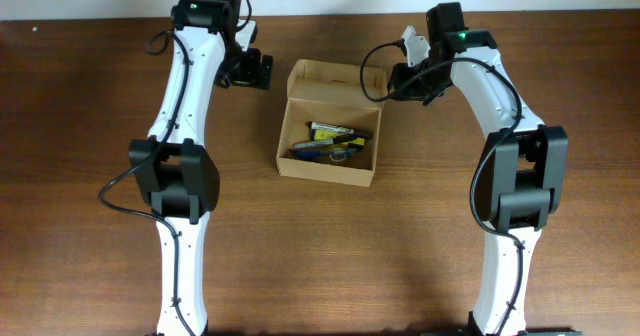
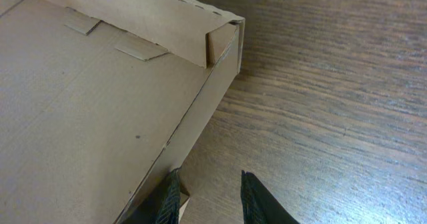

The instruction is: Pack container

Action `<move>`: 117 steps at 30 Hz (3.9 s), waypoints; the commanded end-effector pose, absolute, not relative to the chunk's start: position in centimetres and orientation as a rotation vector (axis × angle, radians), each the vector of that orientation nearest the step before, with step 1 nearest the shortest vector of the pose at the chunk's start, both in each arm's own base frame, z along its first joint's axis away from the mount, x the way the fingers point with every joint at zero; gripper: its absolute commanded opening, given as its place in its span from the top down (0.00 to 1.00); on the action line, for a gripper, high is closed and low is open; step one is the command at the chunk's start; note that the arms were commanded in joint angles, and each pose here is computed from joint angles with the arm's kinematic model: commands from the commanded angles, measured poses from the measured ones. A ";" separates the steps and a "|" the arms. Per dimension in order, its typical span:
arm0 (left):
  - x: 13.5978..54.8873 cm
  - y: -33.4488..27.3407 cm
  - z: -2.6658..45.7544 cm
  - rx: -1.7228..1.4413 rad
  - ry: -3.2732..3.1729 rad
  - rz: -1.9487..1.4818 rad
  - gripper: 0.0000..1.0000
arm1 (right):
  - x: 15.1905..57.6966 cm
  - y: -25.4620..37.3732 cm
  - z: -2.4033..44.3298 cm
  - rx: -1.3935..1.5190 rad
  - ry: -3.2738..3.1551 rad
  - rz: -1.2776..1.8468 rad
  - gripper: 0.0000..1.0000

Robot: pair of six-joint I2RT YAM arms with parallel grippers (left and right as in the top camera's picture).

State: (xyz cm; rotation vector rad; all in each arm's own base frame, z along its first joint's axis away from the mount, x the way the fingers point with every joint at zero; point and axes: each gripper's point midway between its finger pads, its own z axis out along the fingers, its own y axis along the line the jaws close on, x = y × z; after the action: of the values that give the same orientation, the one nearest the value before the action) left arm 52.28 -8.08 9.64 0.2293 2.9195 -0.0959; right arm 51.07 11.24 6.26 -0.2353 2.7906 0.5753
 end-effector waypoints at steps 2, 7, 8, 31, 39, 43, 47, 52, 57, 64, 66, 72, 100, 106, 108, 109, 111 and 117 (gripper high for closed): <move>52.9 -6.8 9.9 0.182 2.901 -0.089 0.11 | 51.2 12.3 6.1 -0.240 2.775 0.639 0.70; 53.6 -6.8 10.1 0.138 2.872 -0.168 0.43 | 51.7 13.7 7.1 -0.271 2.711 0.748 0.70; 53.8 -6.9 10.1 0.136 2.865 -0.195 0.48 | 51.8 13.8 7.2 -0.273 2.704 0.754 0.70; 52.6 -11.4 3.4 0.100 2.940 -0.810 0.98 | 50.9 12.1 5.8 -0.292 2.779 0.617 0.96; 52.6 -13.2 2.1 0.096 2.913 -0.997 0.98 | 50.1 12.6 3.3 -0.278 2.839 0.672 0.96; 52.8 -13.8 2.1 0.112 2.888 -1.032 0.98 | 50.1 13.2 2.7 -0.284 2.834 0.732 0.96; 53.5 -15.2 2.6 0.153 2.823 -1.106 0.98 | 50.3 13.4 2.2 -0.285 2.828 0.747 0.96; 53.7 -16.1 2.5 0.185 2.804 -1.116 0.98 | 50.6 14.7 2.1 -0.303 2.779 0.872 0.96; 53.7 -17.1 2.1 0.204 2.780 -1.169 0.98 | 51.1 15.6 2.9 -0.325 2.717 0.947 0.96; 54.1 -17.3 1.9 0.214 2.759 -1.181 0.98 | 51.4 16.2 3.4 -0.339 2.679 0.993 0.96; 54.4 -17.5 2.2 0.227 2.730 -1.199 0.98 | 51.6 16.2 3.5 -0.344 2.669 0.998 0.96; 55.1 -18.2 3.2 0.261 2.652 -1.269 0.99 | 51.6 16.5 3.8 -0.349 2.655 1.020 0.96; 57.8 -19.4 12.7 0.420 2.378 -1.287 0.98 | 53.6 17.1 11.8 -0.438 2.476 0.995 0.96; 57.9 -19.1 12.9 0.413 2.388 -1.254 0.98 | 53.3 16.4 11.9 -0.473 2.494 0.915 0.96; 58.0 -19.1 12.9 0.412 2.391 -1.250 0.98 | 53.2 16.4 12.0 -0.471 2.500 0.917 0.96; 58.0 -19.1 12.9 0.410 2.392 -1.246 0.98 | 53.2 16.4 12.0 -0.472 2.500 0.917 0.96; 58.0 -19.1 13.0 0.412 2.391 -1.245 0.98 | 53.1 16.4 12.3 -0.495 2.489 0.909 0.96; 58.1 -19.0 13.8 0.419 2.375 -1.235 0.98 | 53.2 16.3 14.2 -0.543 2.439 0.871 0.96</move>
State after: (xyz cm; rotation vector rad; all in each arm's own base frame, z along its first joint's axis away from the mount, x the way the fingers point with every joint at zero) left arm 58.00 -18.58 12.64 0.3883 2.4075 -1.2393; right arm 52.79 15.76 9.35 -0.4512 2.5526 0.9318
